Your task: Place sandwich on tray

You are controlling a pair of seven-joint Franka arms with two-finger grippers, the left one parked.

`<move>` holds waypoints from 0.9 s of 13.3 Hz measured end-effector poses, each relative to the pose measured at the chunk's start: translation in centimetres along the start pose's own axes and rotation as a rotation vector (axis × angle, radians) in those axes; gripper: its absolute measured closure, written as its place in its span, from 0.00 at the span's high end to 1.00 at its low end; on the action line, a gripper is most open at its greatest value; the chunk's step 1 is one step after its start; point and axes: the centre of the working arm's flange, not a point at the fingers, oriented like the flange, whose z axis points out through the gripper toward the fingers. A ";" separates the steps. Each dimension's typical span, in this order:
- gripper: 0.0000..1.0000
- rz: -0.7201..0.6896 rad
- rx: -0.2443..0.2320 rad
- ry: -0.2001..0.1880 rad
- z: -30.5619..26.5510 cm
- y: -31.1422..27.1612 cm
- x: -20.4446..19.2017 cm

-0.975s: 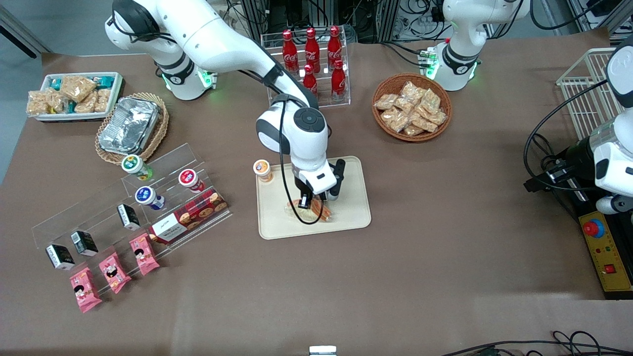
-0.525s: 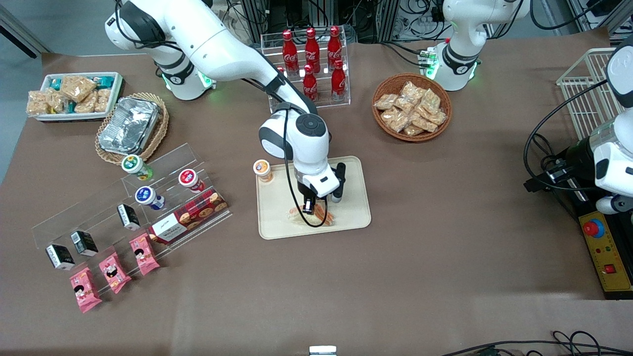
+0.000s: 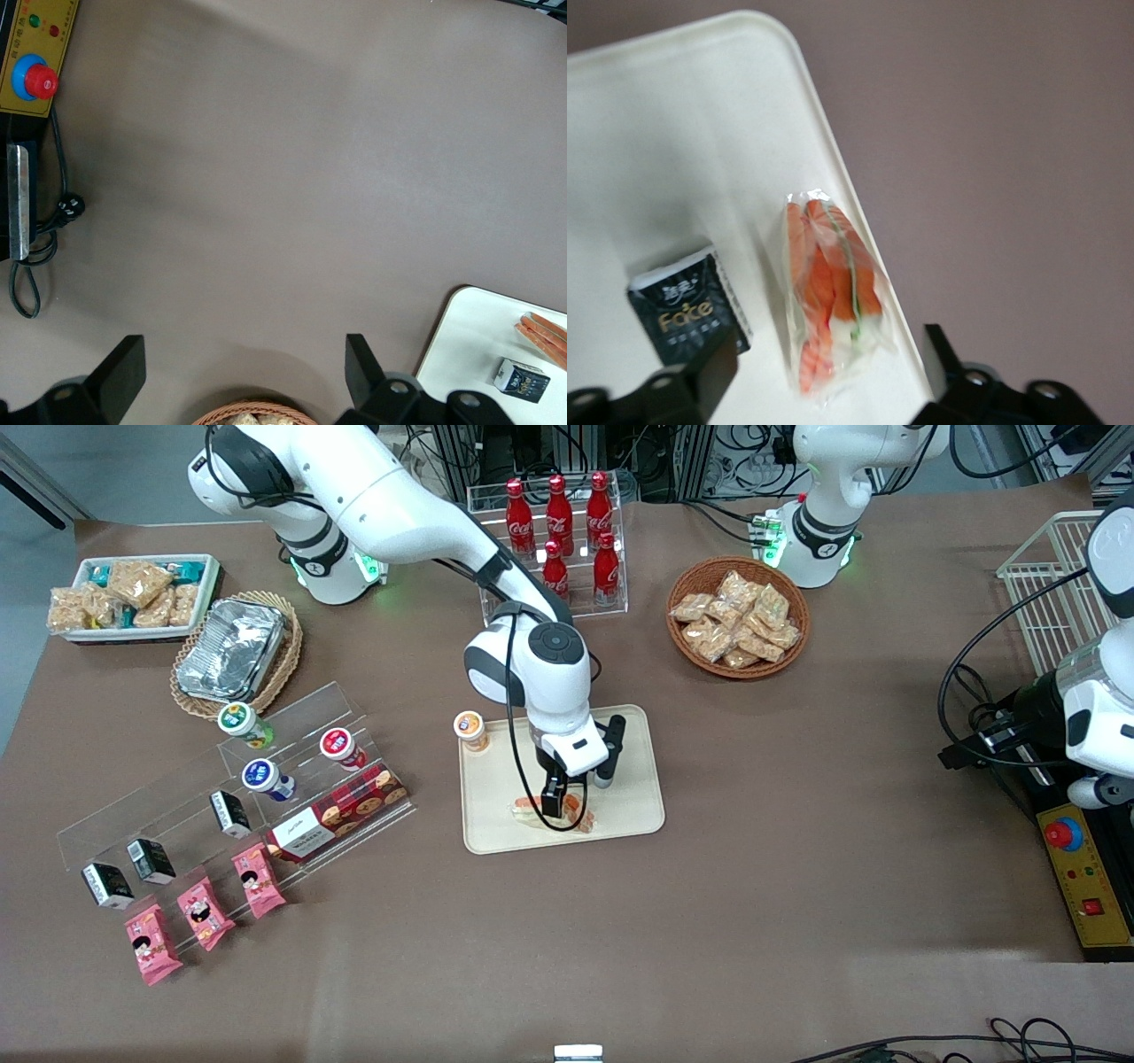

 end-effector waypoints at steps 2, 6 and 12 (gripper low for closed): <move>1.00 0.136 0.051 -0.012 -3.6 2.6 -1.2; 1.00 0.396 0.167 -0.053 -10.2 12.5 -8.7; 1.00 0.672 0.278 -0.113 -15.8 22.8 -21.9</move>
